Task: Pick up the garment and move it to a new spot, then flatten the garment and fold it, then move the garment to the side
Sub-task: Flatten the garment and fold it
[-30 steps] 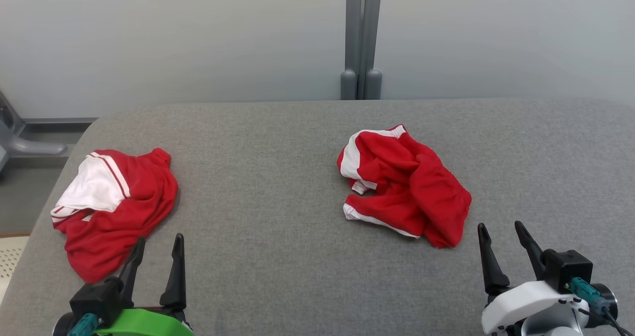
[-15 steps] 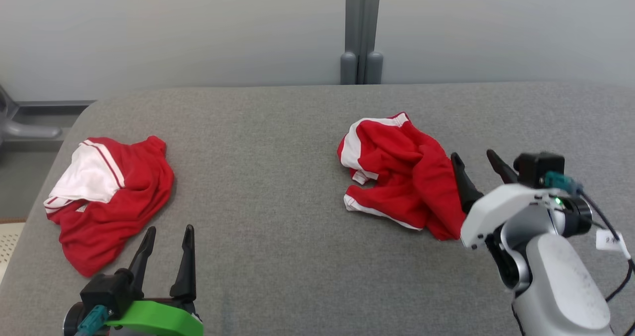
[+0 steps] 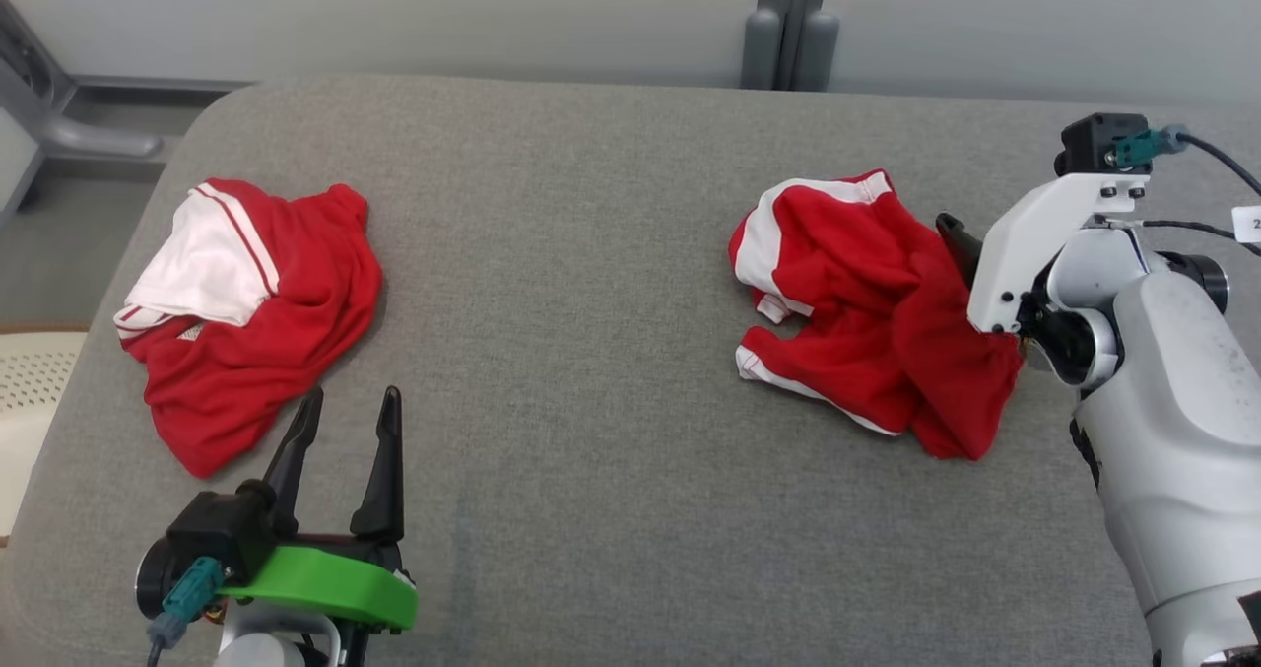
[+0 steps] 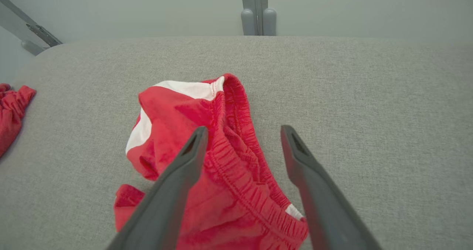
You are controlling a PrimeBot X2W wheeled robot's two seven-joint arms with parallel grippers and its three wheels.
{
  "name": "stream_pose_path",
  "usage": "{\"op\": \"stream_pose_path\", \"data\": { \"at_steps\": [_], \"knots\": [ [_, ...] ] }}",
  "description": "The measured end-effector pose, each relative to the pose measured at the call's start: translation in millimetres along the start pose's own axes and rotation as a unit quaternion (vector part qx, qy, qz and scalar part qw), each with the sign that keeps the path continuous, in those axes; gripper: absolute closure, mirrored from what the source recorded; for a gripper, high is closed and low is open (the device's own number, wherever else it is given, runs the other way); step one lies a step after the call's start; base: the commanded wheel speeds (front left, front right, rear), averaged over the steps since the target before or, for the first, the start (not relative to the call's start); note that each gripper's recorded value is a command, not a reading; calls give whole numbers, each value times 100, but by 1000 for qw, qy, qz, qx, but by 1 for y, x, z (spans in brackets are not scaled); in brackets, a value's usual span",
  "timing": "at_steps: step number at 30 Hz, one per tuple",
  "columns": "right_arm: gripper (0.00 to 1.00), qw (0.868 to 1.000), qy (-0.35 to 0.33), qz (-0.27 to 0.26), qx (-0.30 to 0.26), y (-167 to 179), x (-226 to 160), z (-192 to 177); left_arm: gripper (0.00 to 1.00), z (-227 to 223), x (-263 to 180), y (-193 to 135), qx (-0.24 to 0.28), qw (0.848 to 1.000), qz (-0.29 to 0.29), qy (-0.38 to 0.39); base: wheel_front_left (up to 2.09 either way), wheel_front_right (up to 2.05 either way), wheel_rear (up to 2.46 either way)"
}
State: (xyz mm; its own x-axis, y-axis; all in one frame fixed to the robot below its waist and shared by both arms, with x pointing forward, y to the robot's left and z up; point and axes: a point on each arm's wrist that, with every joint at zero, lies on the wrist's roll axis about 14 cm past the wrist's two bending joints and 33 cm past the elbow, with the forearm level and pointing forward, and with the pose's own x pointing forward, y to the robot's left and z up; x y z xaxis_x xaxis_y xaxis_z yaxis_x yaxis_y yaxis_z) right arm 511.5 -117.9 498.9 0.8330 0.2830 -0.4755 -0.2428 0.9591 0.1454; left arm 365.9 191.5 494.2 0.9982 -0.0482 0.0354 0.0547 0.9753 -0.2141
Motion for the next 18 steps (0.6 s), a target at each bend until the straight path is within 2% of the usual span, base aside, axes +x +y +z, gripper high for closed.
{"op": "stream_pose_path", "data": {
  "at_steps": [7,8,10,15,18],
  "knots": [
    [0,992,120,32,5,16,29,-44,0,-8,4,10,6,1000,13,13,0,0,0],
    [41,991,131,38,8,20,31,-48,0,-9,4,11,6,1000,15,14,0,0,0],
    [100,989,139,46,-2,26,33,-52,0,-10,2,13,6,1000,18,16,0,0,0],
    [100,994,90,64,-18,38,30,-25,0,-6,0,14,7,1000,20,9,0,0,0],
    [100,995,30,86,-27,54,23,5,0,-2,-1,13,7,1000,19,3,0,0,0]
  ]
}}
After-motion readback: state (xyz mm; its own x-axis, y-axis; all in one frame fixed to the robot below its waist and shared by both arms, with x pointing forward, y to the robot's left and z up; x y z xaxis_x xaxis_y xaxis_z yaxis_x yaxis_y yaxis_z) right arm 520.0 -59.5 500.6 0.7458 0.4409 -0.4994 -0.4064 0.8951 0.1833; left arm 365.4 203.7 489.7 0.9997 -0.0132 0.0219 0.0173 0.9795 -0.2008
